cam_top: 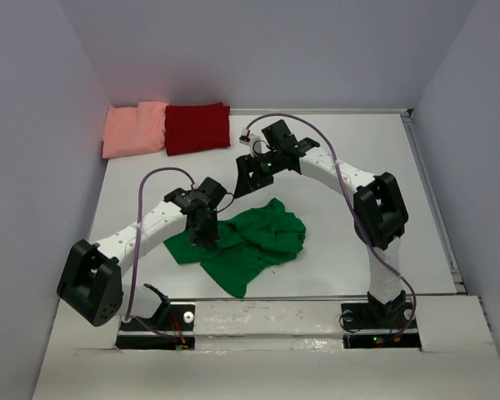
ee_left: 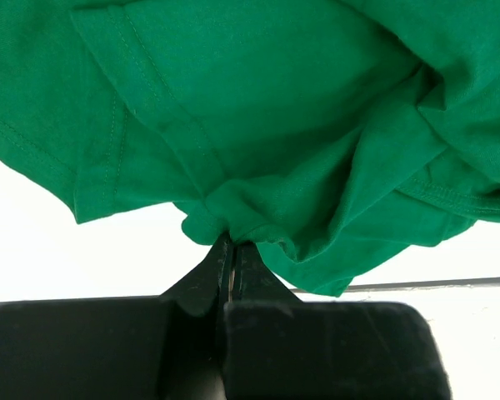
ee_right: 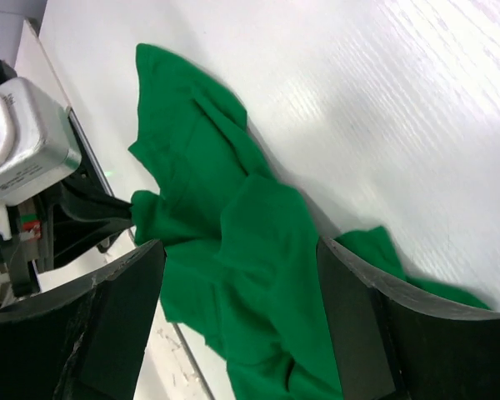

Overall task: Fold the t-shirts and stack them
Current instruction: Flatten the tshirt out

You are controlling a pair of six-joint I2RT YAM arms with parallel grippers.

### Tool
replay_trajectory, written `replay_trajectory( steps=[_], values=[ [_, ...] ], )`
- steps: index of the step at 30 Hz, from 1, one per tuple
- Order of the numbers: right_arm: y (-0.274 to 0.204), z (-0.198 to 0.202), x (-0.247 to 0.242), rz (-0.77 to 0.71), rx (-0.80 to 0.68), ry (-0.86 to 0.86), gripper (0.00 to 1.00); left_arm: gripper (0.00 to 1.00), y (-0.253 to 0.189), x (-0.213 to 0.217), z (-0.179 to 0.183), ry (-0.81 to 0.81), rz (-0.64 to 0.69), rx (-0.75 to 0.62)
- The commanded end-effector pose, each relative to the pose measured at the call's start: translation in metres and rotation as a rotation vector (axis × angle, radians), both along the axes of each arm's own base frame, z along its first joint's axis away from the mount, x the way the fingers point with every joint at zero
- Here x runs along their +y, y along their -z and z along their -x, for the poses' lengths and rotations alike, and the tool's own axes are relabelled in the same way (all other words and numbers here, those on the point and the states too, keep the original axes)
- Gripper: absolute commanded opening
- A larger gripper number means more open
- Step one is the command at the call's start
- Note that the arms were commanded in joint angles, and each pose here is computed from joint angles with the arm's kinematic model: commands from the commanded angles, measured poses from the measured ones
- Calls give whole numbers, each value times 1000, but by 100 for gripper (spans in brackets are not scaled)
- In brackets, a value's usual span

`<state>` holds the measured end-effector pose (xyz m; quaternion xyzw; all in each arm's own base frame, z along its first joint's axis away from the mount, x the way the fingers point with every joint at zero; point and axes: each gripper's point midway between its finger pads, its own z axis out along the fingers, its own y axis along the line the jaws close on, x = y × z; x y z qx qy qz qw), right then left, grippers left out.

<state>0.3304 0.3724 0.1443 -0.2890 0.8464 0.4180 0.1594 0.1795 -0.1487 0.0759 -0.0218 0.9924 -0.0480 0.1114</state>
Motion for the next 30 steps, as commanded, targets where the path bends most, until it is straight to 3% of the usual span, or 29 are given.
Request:
replay_trajectory(
  steps=[1, 24, 30],
  values=[
    [-1, -6, 31, -83, -91, -88, 78, 0, -9, 1, 2, -7, 23, -14],
    [36, 62, 48, -104, -3, -217, 74, 0, -19, 8, -7, -18, 13, -40],
    [43, 71, 51, -93, 6, -237, 66, 0, -17, 9, -7, -26, 20, -39]
  ],
)
